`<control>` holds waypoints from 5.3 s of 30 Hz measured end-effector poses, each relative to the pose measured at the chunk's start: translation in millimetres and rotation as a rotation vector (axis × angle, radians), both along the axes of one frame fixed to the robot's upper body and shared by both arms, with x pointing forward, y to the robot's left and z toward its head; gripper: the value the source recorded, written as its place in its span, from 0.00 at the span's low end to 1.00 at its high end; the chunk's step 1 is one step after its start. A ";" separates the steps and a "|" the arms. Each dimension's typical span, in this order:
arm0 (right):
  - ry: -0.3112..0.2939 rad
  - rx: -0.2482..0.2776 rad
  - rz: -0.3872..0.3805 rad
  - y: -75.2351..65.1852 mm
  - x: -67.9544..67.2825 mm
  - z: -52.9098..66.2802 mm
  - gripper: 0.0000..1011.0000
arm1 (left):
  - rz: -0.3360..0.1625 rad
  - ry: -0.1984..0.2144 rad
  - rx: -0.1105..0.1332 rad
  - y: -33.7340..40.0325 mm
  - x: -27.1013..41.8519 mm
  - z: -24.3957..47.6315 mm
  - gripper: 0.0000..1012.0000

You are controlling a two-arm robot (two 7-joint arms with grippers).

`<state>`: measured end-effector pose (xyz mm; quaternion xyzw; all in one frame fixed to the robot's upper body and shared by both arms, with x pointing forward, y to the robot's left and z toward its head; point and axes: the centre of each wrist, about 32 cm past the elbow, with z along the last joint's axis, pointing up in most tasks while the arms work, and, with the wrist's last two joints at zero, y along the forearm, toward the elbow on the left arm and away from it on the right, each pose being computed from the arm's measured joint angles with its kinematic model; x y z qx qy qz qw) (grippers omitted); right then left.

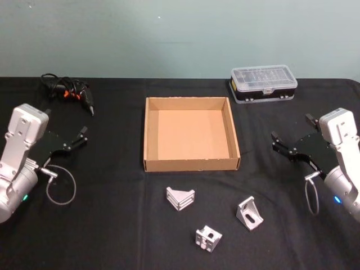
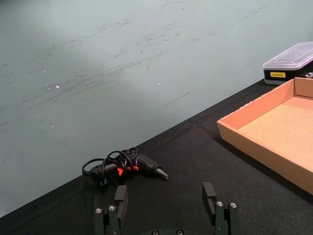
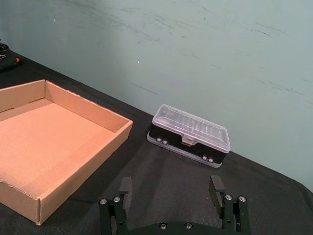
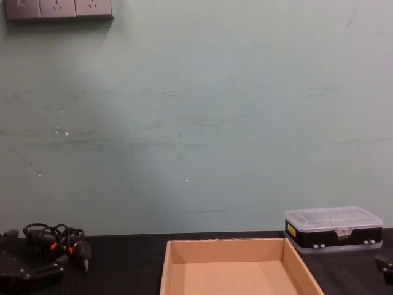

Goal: Use one hand to pick up the angle iron from the table and place it into the box.

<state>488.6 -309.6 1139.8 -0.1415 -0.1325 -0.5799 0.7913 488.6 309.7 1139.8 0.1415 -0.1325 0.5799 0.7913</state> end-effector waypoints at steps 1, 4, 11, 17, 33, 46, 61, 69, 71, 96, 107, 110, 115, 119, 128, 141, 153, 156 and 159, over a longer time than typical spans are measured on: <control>0.000 0.000 0.000 0.0 0.0 0.0 0.99 | 0.000 0.000 0.000 0.0 0.0 0.0 0.99; 0.000 0.000 0.000 0.0 0.0 0.0 0.99 | 0.000 0.000 0.000 0.0 0.0 0.0 0.99; 0.000 0.000 0.000 0.0 0.0 0.0 0.99 | 0.000 0.000 0.000 0.0 0.0 0.0 0.99; 0.000 0.000 0.000 0.0 0.0 0.0 0.99 | 0.000 0.000 0.000 0.0 0.0 0.0 0.99; 0.001 0.013 0.002 0.3 -1.0 0.1 0.99 | 0.000 0.000 0.000 0.0 0.0 0.0 0.99; 0.008 0.104 0.027 -4.3 -22.3 25.2 0.99 | 0.000 0.000 0.000 0.0 0.0 0.0 0.99; 0.221 0.201 0.170 -14.3 -62.1 78.5 0.99 | 0.000 0.000 0.000 0.0 0.0 0.0 0.99; 0.342 0.226 0.255 -12.8 -75.5 88.9 0.99 | 0.000 0.000 0.000 0.0 0.0 0.0 0.99; 0.359 0.227 0.264 -12.3 -77.1 89.5 0.99 | 0.000 0.000 0.000 0.0 0.0 0.0 0.99; 0.574 0.183 0.294 5.6 -83.0 60.6 0.99 | 0.000 0.000 0.000 0.0 0.0 0.0 0.99; 0.583 0.173 0.300 11.7 -79.4 54.4 0.99 | 0.000 0.000 0.000 0.0 0.0 0.0 0.99; 0.585 0.172 0.303 12.1 -79.4 53.4 0.99 | 0.000 0.000 0.000 0.0 0.0 0.0 0.99; 0.585 0.173 0.304 12.5 -79.2 51.2 0.99 | 0.000 0.000 0.000 0.0 0.0 0.0 0.99; 0.586 0.174 0.309 13.4 -78.4 49.9 0.99 | 0.000 0.000 0.000 0.0 0.0 0.0 0.99; 0.584 0.165 0.317 16.3 -75.0 47.6 0.99 | 0.000 0.000 0.000 0.0 0.0 0.0 0.99; 0.578 0.134 0.321 22.9 -65.9 44.3 0.99 | 0.000 0.000 0.000 0.0 0.0 0.0 0.99; 0.578 0.103 0.328 27.9 -62.8 40.8 0.97 | 0.000 0.000 0.000 0.0 0.0 0.0 0.99; 0.577 0.099 0.331 28.5 -62.7 40.5 0.89 | 0.000 0.000 0.000 0.0 0.0 0.0 0.99; 0.574 0.096 0.330 28.5 -62.7 40.5 0.83 | 0.000 0.000 0.000 0.0 0.0 0.0 0.99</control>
